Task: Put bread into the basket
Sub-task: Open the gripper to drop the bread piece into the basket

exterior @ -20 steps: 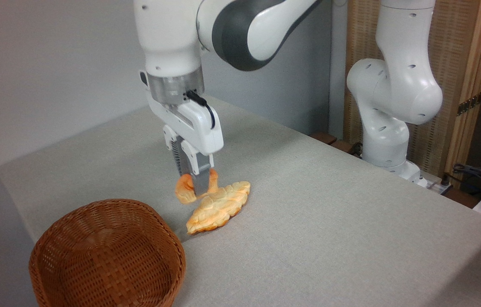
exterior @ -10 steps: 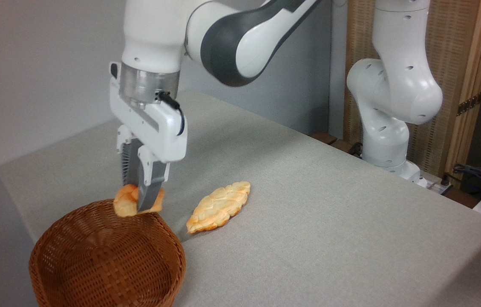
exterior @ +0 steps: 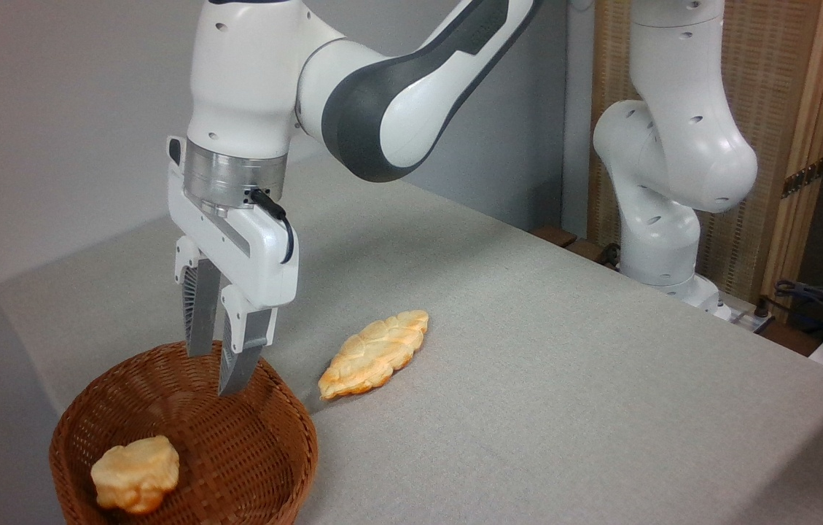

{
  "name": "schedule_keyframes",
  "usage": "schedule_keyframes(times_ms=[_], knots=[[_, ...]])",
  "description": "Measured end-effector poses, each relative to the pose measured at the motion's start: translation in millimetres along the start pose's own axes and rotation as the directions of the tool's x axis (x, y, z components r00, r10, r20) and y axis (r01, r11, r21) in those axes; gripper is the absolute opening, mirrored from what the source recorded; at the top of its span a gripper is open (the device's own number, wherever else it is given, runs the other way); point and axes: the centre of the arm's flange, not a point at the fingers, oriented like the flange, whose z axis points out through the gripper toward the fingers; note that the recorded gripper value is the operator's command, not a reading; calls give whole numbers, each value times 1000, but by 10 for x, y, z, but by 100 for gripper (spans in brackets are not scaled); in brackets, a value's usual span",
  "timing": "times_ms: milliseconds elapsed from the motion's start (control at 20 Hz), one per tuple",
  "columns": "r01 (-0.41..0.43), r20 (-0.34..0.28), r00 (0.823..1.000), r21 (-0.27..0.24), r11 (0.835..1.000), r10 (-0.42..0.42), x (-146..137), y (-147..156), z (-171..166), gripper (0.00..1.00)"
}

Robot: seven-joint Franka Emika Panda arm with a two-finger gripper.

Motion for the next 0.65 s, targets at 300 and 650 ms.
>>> schedule_keyframes(times_ms=[300,650], knots=[[46,28,999,-42,998,-45,-22,61,-411,100],[69,206,978,-108,992,-45,-284,235,-757,100]])
